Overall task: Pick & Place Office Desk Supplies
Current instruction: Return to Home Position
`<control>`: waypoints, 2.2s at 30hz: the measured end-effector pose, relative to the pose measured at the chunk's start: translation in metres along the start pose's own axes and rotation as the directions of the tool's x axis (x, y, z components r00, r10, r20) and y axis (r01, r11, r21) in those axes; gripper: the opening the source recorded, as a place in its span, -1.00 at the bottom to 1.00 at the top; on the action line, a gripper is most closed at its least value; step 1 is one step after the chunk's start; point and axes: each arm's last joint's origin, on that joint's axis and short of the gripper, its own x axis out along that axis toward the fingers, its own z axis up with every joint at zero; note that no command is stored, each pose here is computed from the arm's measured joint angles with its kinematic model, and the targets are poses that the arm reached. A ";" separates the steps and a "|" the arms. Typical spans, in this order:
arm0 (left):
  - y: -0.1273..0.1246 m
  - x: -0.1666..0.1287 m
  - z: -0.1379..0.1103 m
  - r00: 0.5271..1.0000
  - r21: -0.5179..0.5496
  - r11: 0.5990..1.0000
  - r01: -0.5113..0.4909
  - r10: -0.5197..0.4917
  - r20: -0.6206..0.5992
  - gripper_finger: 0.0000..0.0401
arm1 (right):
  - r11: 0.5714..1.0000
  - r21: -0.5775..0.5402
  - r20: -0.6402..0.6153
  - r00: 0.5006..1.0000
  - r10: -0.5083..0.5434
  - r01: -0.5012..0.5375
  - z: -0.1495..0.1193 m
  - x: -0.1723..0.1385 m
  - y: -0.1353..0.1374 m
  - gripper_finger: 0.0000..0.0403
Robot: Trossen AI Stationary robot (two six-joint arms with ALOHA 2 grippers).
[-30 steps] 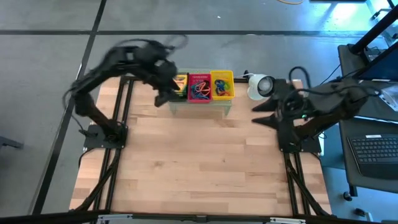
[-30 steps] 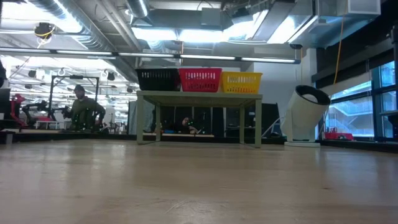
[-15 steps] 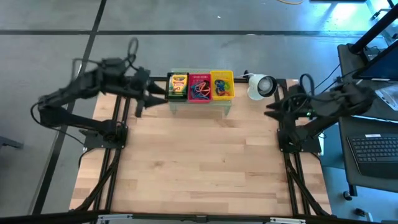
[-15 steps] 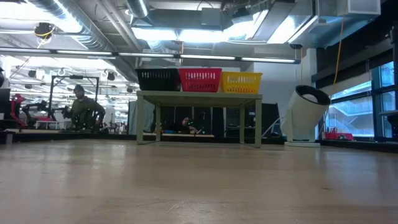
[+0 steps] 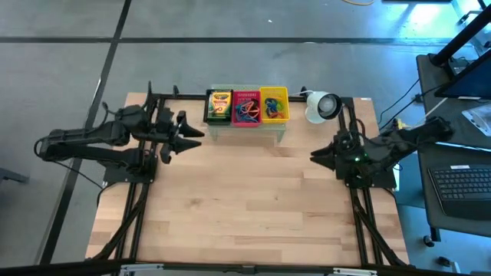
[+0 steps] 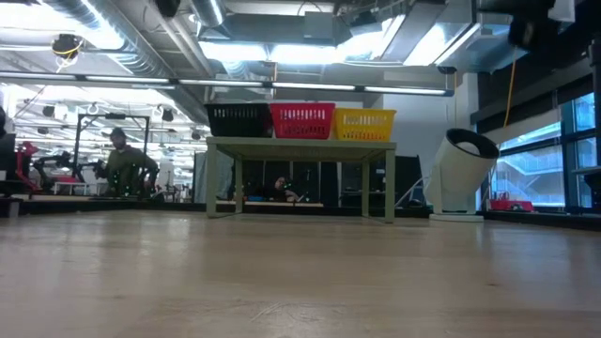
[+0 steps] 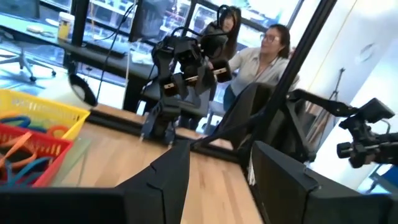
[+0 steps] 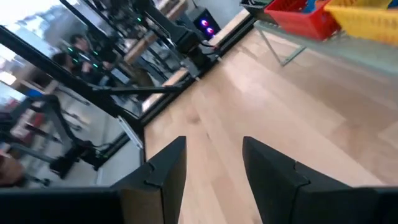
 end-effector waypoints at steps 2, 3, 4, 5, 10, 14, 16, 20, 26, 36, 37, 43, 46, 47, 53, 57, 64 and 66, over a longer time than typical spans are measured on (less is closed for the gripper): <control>0.001 -0.001 -0.008 1.000 0.012 1.000 -0.013 0.013 -0.012 -0.16 | 0.999 0.025 0.015 1.000 0.021 -0.021 -0.012 0.006 -0.011 -0.21; 0.001 -0.001 -0.010 1.000 0.014 1.000 -0.016 0.016 -0.014 -0.16 | 0.999 0.036 0.023 0.999 0.024 -0.025 -0.018 0.009 -0.016 -0.21; 0.001 -0.001 -0.013 1.000 0.017 1.000 -0.024 0.024 -0.018 -0.16 | 0.998 0.050 0.035 0.999 0.032 -0.033 -0.023 0.012 -0.021 -0.21; 0.002 -0.001 -0.017 0.999 0.018 0.999 -0.031 0.032 -0.027 -0.16 | 0.997 0.062 0.044 0.998 0.048 -0.051 -0.027 0.014 -0.025 -0.21; 0.004 0.001 -0.029 0.998 0.062 0.997 -0.038 0.041 -0.055 -0.16 | 0.987 0.046 0.034 0.988 0.151 -0.152 -0.047 0.024 -0.041 -0.21; 0.009 0.002 -0.044 0.994 0.079 0.996 -0.051 0.058 -0.089 -0.16 | 0.981 0.017 0.013 0.982 0.191 -0.191 -0.057 0.030 -0.053 -0.21; 0.012 0.002 -0.053 0.992 0.077 0.995 -0.057 0.066 -0.110 -0.16 | 0.978 0.003 0.002 0.978 0.208 -0.208 -0.063 0.033 -0.059 -0.21; 0.018 0.003 -0.070 0.995 0.071 0.997 -0.035 0.042 -0.092 -0.16 | 0.971 -0.008 0.011 0.971 0.238 -0.238 -0.071 0.040 -0.071 -0.21; 0.028 0.001 -0.098 0.999 0.082 0.996 -0.015 0.019 -0.047 -0.16 | 0.966 -0.074 0.026 0.968 0.249 -0.246 -0.078 0.046 -0.084 -0.21; 0.041 -0.008 -0.140 1.000 0.072 0.997 -0.019 0.020 -0.014 -0.16 | 0.965 -0.103 0.018 0.970 0.243 -0.240 -0.091 0.054 -0.109 -0.21; 0.042 -0.009 -0.143 0.999 0.068 0.997 -0.023 0.025 -0.027 -0.16 | 0.965 -0.102 0.021 0.969 0.245 -0.242 -0.093 0.054 -0.112 -0.21; 0.046 -0.011 -0.153 0.992 0.057 0.997 -0.052 0.058 -0.114 -0.16 | 0.968 -0.103 0.034 0.972 0.233 -0.228 -0.090 0.055 -0.116 -0.21; 0.045 -0.016 -0.154 0.988 0.046 0.997 -0.061 0.067 -0.141 -0.16 | 0.970 -0.096 0.039 0.973 0.228 -0.223 -0.089 0.055 -0.117 -0.21; 0.045 -0.019 -0.153 0.988 0.046 0.997 -0.061 0.067 -0.141 -0.16 | 0.970 -0.091 0.039 0.973 0.228 -0.223 -0.089 0.055 -0.117 -0.21; 0.039 -0.040 -0.143 0.996 0.052 0.996 -0.077 0.080 -0.049 -0.16 | 0.969 -0.088 0.035 0.972 0.233 -0.229 -0.088 0.056 -0.117 -0.21; 0.037 -0.051 -0.140 0.995 0.048 0.994 -0.098 0.098 -0.012 -0.16 | 0.970 -0.088 0.036 0.972 0.232 -0.228 -0.088 0.056 -0.118 -0.21; 0.040 -0.063 -0.150 0.981 0.047 0.984 -0.175 0.178 -0.074 -0.16 | 0.971 -0.119 0.033 0.977 0.212 -0.207 -0.089 0.056 -0.119 -0.21; 0.040 -0.065 -0.150 0.976 0.038 0.979 -0.202 0.204 -0.072 -0.16 | 0.969 -0.131 0.033 0.976 0.214 -0.208 -0.089 0.056 -0.119 -0.21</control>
